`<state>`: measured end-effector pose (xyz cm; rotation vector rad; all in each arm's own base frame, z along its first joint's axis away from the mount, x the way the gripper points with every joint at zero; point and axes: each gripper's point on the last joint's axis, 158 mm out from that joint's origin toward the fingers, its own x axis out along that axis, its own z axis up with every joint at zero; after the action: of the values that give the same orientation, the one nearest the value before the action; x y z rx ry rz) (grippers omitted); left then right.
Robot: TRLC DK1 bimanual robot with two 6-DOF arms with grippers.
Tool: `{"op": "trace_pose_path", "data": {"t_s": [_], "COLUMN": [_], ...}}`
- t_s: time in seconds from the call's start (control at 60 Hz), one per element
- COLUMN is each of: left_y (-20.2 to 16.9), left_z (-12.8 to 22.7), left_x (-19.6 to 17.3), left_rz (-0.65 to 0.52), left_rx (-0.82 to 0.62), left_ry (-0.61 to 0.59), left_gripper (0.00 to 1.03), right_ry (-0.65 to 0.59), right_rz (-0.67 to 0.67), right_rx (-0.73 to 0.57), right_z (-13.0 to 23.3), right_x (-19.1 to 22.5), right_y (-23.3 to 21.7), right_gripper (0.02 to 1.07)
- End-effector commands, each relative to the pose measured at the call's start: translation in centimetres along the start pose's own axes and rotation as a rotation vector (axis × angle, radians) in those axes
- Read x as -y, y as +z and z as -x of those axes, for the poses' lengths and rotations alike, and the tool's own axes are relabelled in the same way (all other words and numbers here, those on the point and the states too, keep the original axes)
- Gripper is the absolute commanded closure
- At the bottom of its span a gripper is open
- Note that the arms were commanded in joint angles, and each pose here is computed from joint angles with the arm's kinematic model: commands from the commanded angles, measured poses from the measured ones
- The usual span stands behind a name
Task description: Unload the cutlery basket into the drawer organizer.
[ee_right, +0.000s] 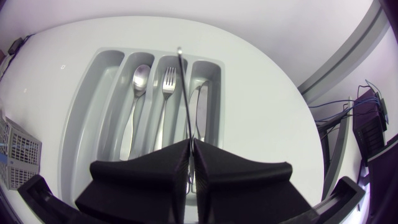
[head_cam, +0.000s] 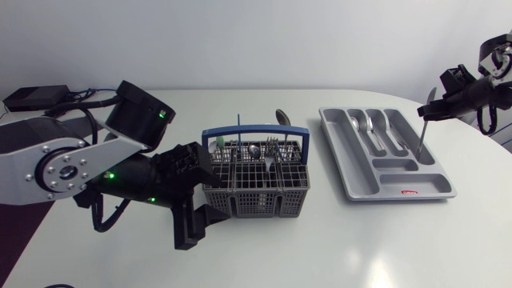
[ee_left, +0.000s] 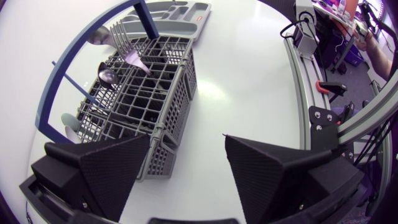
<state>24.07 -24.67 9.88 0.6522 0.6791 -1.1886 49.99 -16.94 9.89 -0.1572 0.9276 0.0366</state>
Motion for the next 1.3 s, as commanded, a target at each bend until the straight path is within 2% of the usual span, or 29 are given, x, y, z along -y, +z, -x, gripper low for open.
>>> {"op": "trace_pose_path", "data": {"t_s": [0.0,0.5,0.767,0.817,0.917,1.017,1.117,1.283], "left_y": [-0.7,-0.5,-0.5,-0.4,-0.4,-0.5,-0.3,-0.2], "left_z": [-0.1,-0.2,-0.3,-0.3,-0.3,-0.2,-0.1,0.2], "left_x": [0.3,-0.1,-0.2,-0.2,-0.2,-0.1,-0.1,-0.2], "left_rz": [0.008,0.010,0.011,0.010,0.011,0.010,0.007,0.005], "left_rx": [-0.012,-0.017,-0.019,-0.018,-0.017,-0.017,-0.012,-0.004], "left_ry": [-0.007,-0.001,-0.003,-0.002,-0.001,-0.001,0.002,0.008], "left_gripper": [0.05,0.05,0.05,0.05,0.05,0.05,0.05,0.05], "right_ry": [0.007,-0.019,-0.061,-0.063,-0.055,-0.056,-0.059,-0.002], "right_rz": [-0.011,-0.055,-0.070,-0.078,-0.077,-0.071,-0.047,0.025], "right_rx": [-0.012,-0.060,-0.075,-0.075,-0.068,-0.031,0.036,0.144], "right_z": [-1.4,-9.7,-12.0,-12.1,-11.1,-9.0,-5.3,1.2], "right_x": [-0.1,1.4,2.3,2.3,1.9,1.5,0.7,-3.3], "right_y": [0.4,0.5,0.5,0.6,0.9,1.7,3.1,3.8], "right_gripper": [0.99,0.98,0.96,0.90,0.55,0.34,0.24,0.22]}}
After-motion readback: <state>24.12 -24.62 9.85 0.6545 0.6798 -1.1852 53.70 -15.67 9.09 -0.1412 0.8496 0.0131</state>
